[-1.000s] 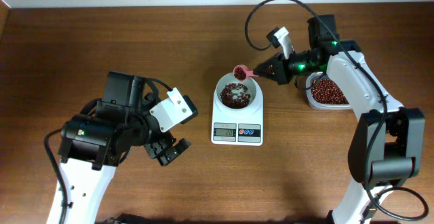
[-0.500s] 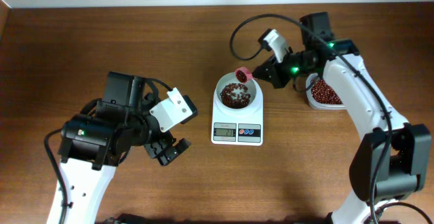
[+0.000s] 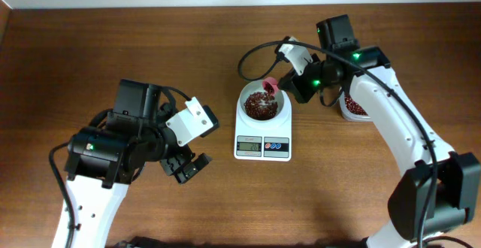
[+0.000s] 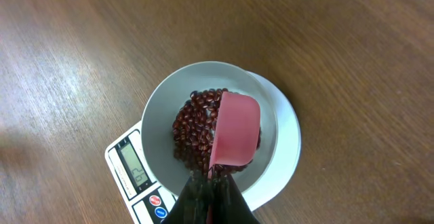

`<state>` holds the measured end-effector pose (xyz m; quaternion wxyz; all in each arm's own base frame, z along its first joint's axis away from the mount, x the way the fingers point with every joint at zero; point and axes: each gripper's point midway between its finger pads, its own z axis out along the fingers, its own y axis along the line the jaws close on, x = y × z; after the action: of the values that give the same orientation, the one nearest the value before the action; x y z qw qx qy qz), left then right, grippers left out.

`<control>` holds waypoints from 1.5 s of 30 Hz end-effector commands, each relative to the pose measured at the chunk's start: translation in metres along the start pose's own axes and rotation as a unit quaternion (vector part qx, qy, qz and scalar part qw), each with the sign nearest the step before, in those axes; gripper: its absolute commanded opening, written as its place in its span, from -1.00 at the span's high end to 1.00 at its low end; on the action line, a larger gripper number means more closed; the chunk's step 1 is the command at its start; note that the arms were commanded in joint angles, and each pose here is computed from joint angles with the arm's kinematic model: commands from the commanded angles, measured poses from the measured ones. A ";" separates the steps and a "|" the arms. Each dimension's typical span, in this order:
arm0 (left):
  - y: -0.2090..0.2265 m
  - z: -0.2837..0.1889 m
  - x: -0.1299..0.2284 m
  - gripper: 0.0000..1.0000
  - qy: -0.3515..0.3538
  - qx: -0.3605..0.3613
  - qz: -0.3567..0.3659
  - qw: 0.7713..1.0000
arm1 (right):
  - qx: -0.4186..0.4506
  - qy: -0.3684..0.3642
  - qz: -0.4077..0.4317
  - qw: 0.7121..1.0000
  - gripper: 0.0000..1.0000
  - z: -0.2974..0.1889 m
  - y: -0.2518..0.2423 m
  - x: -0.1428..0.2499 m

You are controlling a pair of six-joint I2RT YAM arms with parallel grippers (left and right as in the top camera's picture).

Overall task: Scoop and weigh 50g on scale
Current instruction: 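Tilt the pink scoop over the white bowl to pour beans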

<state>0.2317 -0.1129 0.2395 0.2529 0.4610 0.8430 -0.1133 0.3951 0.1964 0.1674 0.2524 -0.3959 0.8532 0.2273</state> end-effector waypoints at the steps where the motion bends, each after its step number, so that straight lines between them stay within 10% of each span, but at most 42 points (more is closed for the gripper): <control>1: -0.002 0.000 -0.001 -0.98 -0.005 0.006 0.008 1.000 | 0.000 -0.011 -0.028 1.000 0.92 -0.006 0.015 -0.014; 45: -0.002 0.000 -0.001 -0.98 -0.005 0.006 0.008 1.000 | 0.064 0.022 -0.080 0.995 0.92 0.004 0.012 -0.014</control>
<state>0.2317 -0.1129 0.2395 0.2529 0.4610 0.8430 -0.1133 0.3977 0.2041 0.1583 0.2560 -0.4392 0.8504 0.1360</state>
